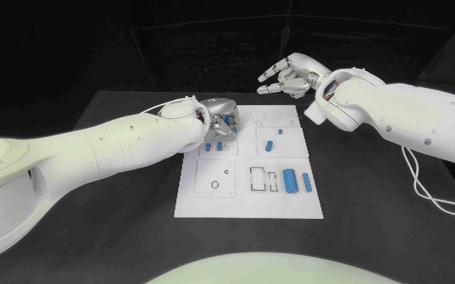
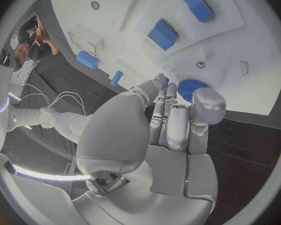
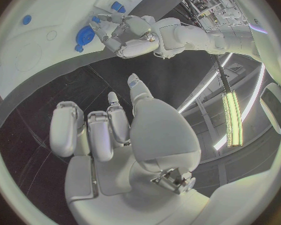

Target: Assemble the parts on the task board

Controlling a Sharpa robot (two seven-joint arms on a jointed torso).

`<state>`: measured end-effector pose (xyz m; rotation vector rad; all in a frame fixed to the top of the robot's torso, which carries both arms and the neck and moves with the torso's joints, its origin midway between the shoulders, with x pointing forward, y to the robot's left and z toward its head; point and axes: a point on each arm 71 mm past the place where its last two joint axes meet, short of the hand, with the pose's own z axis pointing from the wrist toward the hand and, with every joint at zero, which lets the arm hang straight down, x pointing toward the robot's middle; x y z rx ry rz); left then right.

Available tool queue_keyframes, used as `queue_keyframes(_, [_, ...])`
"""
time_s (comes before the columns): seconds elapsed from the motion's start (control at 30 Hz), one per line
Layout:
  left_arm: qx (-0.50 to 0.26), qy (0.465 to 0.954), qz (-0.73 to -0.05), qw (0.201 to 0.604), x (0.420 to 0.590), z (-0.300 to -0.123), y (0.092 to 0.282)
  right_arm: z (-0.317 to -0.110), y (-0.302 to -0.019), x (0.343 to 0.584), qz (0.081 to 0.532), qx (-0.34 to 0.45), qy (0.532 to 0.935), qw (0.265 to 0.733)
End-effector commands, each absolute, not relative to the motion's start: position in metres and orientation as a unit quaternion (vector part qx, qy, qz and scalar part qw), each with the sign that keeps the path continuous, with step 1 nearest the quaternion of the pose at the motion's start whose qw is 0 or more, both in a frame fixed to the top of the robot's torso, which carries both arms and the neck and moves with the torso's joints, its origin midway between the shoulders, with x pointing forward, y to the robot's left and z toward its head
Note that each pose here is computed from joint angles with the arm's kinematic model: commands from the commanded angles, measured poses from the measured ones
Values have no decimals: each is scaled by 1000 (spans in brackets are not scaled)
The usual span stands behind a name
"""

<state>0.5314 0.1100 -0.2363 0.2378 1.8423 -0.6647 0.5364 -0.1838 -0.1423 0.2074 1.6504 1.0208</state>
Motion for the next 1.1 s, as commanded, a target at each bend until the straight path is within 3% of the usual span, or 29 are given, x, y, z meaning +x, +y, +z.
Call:
queue_keyframes(0.03, [79, 759, -314, 565, 530, -230, 114, -141, -184, 537, 436, 85, 699, 561])
queue_keyframes(0.63, [61, 782, -289, 549, 523, -233, 167, -142, -190, 537, 431, 88, 700, 562])
queue_keyframes(1.1, [57, 799, -272, 533, 523, -237, 176, -144, -190, 537, 431, 89, 701, 561])
